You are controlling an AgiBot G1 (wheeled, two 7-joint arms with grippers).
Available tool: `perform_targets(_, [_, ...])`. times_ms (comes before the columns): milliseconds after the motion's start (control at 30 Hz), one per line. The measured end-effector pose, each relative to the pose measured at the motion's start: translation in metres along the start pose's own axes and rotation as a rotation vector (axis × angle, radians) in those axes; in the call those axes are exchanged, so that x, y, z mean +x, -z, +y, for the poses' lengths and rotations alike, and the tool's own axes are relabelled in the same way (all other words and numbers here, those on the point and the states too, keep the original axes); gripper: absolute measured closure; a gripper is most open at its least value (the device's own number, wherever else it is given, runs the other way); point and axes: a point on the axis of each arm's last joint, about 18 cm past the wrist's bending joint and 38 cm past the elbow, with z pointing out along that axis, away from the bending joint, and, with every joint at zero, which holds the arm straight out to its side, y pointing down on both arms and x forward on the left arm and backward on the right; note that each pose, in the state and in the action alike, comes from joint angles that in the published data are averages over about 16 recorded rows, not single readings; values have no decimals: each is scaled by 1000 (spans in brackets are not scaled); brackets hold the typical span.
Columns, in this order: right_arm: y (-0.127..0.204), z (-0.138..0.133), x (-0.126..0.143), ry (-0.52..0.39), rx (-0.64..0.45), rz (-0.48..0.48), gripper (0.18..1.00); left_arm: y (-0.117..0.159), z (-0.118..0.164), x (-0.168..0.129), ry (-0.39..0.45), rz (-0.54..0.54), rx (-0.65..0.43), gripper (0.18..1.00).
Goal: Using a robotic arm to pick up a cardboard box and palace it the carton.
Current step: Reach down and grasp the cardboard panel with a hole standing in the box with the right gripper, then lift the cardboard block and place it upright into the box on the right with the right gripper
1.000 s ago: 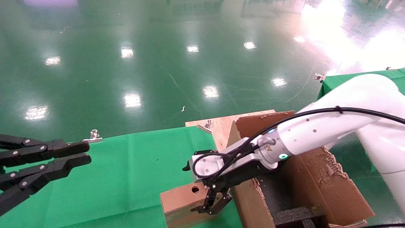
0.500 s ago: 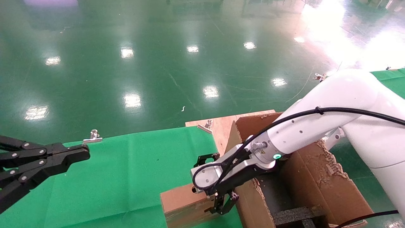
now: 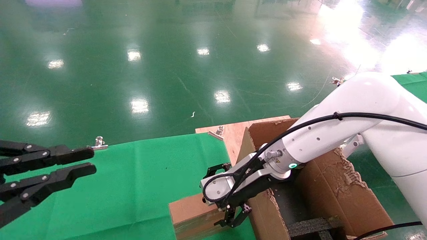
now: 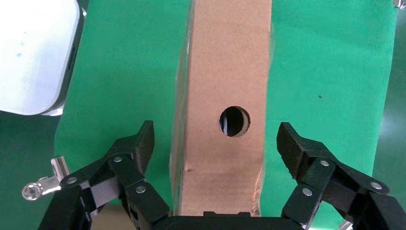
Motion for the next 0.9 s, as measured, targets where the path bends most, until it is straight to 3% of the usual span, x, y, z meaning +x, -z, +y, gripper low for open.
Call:
perform_targets(267, [0, 0, 0, -3, 4, 2, 312, 0, 0, 0, 0, 0, 0, 829])
perform_targets(400, [0, 0, 0, -4, 5, 2, 374, 0, 0, 0, 0, 0, 0, 739])
perform_targets(900, [4, -1, 4, -18, 20, 15, 710, 0, 0, 0, 0, 0, 0, 404])
